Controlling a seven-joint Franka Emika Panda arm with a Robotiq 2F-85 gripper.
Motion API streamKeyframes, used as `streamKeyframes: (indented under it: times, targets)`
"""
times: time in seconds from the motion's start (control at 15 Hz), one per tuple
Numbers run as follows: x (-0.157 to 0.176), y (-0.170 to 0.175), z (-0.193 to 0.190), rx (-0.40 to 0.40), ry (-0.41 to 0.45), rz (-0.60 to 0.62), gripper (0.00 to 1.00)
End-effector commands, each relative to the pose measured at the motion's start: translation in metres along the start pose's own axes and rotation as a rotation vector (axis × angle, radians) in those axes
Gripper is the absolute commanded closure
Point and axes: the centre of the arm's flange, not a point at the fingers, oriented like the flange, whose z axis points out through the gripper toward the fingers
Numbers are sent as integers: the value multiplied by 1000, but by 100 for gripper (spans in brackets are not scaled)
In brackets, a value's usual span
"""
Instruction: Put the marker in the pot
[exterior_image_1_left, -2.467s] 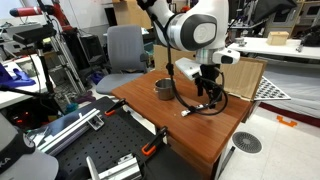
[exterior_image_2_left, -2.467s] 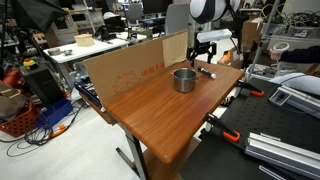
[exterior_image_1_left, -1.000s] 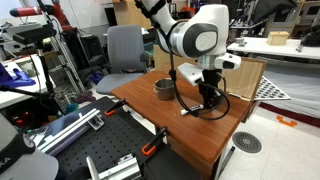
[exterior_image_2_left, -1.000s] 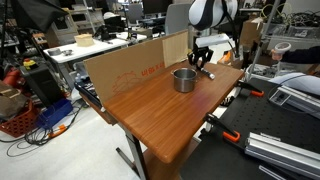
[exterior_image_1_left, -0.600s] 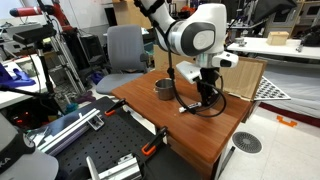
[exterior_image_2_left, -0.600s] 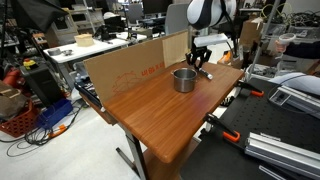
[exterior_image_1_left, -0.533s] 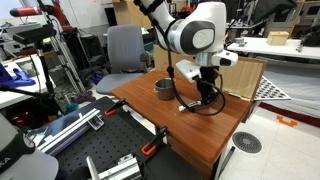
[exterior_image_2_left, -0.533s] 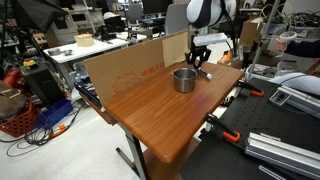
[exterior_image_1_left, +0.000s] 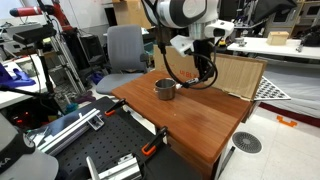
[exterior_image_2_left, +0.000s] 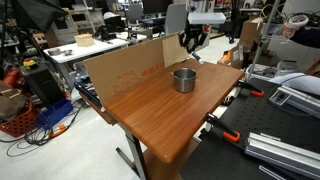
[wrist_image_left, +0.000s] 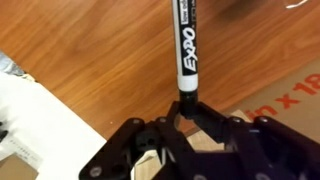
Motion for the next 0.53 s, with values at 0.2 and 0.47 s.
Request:
streamKeyframes:
  times: [0.2, 0.47]
  targets:
    - [-42, -40, -64, 40, 177, 30, 94]
    - [-67, -62, -69, 72, 266, 32, 94]
